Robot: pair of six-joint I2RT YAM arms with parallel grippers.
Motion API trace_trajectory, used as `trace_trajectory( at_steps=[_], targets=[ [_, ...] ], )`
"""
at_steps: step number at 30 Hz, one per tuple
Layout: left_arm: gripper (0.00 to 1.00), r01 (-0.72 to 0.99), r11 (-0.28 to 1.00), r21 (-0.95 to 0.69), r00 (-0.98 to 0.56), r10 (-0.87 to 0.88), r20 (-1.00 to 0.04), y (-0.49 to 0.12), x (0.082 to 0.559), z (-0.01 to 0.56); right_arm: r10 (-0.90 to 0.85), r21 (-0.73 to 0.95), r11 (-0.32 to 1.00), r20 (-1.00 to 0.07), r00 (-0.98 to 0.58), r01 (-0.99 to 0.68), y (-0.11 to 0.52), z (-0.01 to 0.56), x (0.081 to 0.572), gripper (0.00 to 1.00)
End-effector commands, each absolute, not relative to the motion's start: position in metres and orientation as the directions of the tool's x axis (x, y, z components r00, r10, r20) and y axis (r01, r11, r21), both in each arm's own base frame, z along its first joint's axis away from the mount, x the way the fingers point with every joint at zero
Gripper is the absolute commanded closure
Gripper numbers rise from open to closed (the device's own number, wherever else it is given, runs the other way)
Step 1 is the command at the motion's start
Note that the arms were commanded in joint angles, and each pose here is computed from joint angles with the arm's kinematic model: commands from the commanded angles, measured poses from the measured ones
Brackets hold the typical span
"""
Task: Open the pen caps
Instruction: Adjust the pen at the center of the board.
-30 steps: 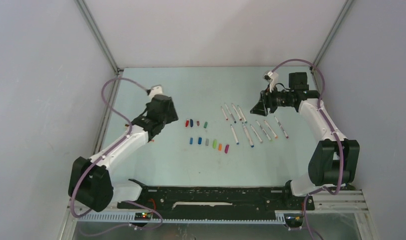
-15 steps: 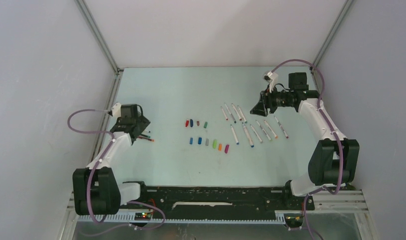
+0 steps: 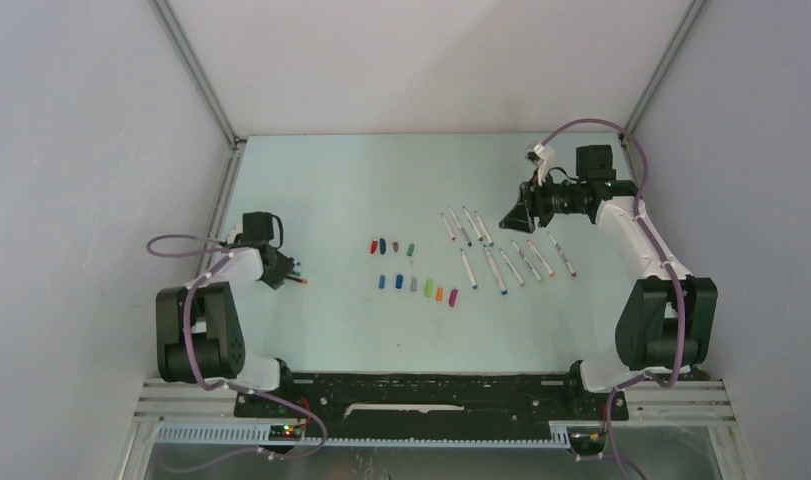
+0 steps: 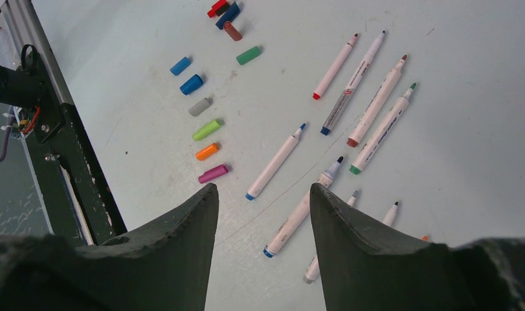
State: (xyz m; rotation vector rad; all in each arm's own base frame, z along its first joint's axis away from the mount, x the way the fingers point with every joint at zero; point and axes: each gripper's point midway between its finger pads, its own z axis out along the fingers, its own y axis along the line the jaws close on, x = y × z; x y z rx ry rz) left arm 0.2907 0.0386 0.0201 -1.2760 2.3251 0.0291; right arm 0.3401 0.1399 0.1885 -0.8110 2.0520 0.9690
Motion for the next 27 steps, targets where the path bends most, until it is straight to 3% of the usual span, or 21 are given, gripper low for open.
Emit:
trace_trajectory(
  at_steps=[1,8,18,27],
  targets=[
    [0.66,-0.799,0.541,-0.262,-0.414,-0.811,-0.413,0.039,0.309,0.029,-0.23,0.368,0.505,-0.814,-0.533,-0.781,0.141,0.191,0.34,0.44],
    [0.66,-0.801,0.547,-0.243,-0.424,-0.805,-0.414,0.041,0.309,0.028,-0.23,0.37,0.505,-0.813,-0.534,-0.78,0.141,0.19,0.34,0.44],
    [0.83,-0.817,0.537,-0.213,-0.437,-0.816,-0.378,0.038,0.296,0.019,-0.231,0.368,0.504,-0.814,-0.533,-0.781,0.141,0.191,0.34,0.44],
    [0.85,-0.832,0.49,-0.26,-0.372,-0.841,-0.393,0.034,0.266,0.024,-0.229,0.363,0.504,-0.819,-0.527,-0.784,0.14,0.193,0.34,0.44]
  ],
)
